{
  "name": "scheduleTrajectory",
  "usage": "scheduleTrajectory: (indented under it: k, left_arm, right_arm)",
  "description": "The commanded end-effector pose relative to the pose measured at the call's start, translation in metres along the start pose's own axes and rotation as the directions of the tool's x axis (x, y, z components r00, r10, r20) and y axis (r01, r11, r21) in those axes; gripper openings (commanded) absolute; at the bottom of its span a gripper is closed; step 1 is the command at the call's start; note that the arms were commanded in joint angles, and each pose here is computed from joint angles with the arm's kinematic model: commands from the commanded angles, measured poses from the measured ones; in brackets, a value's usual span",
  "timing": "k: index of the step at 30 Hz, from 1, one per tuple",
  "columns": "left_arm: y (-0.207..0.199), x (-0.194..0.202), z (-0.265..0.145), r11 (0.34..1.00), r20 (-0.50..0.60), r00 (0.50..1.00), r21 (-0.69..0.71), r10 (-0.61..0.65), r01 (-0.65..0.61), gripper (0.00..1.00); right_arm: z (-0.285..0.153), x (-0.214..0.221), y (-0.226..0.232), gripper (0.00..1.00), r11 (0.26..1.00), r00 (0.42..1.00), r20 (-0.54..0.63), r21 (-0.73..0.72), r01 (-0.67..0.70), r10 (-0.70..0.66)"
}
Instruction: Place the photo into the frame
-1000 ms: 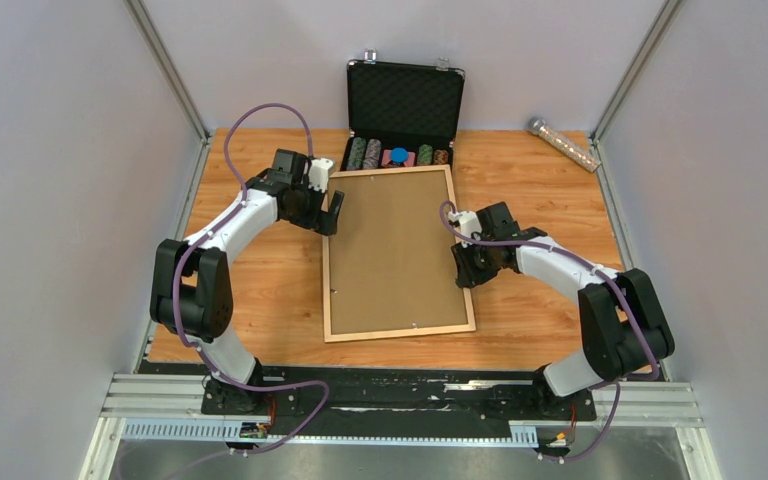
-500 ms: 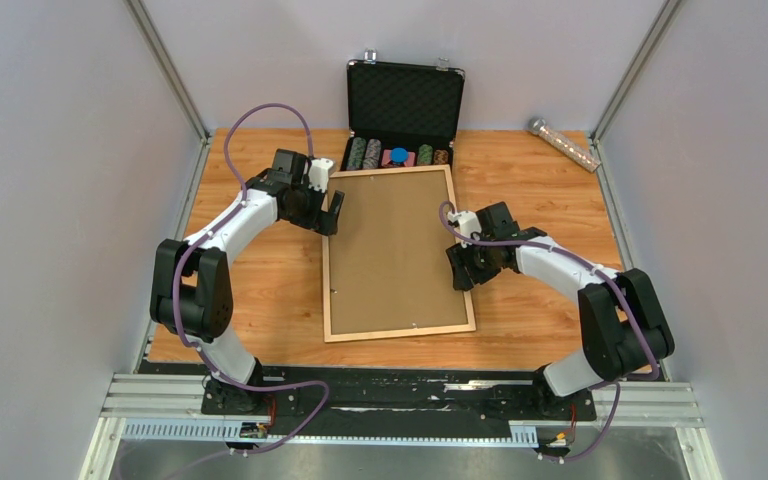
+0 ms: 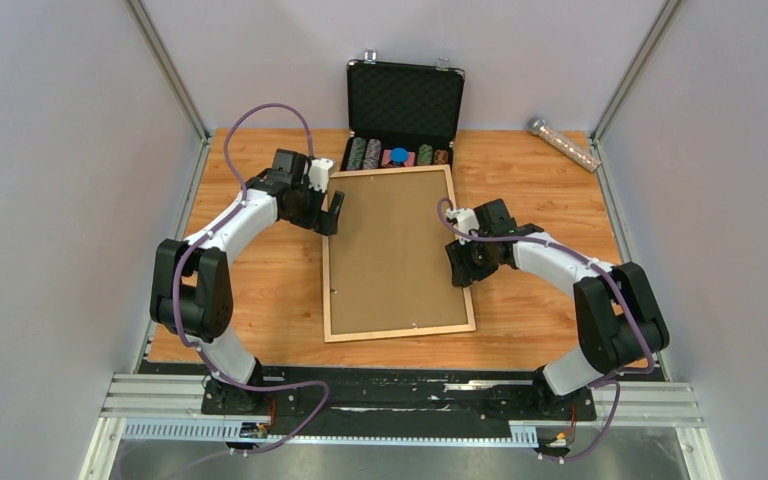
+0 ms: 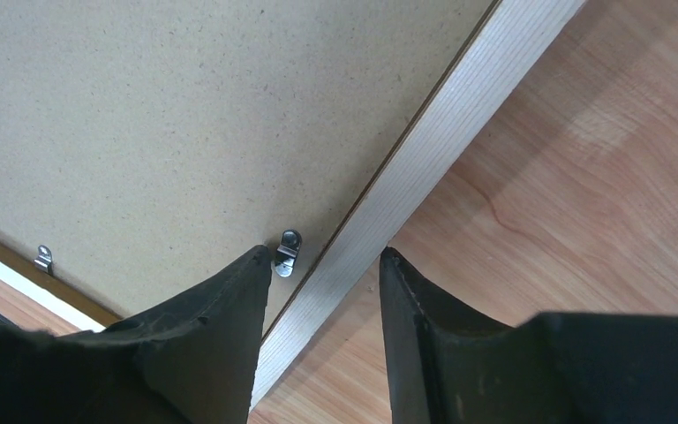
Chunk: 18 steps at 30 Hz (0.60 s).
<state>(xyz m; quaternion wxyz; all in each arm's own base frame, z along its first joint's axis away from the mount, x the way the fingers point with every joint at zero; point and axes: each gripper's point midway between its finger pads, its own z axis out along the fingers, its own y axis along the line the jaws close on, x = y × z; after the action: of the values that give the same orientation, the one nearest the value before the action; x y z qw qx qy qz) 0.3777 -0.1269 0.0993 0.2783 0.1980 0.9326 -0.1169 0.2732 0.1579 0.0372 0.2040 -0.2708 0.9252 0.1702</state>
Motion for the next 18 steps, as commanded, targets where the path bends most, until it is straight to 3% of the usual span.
scheduleTrajectory:
  k: [1,18]
  left_arm:
    - [0.0032,-0.0052,-0.0029,1.000,0.024,1.000,0.003,0.013,-0.013,1.00]
    - [0.0032,-0.0050,-0.0031,1.000,0.025,1.000,0.005,0.014,-0.014,1.00]
  right_arm:
    - [-0.0020,-0.0197,-0.0006,0.46,1.000,0.999,0.051,0.007,0.005,-0.005]
    - [-0.0085,-0.0240,-0.0071,0.28,0.998,0.996,0.073,0.044,0.043,-0.047]
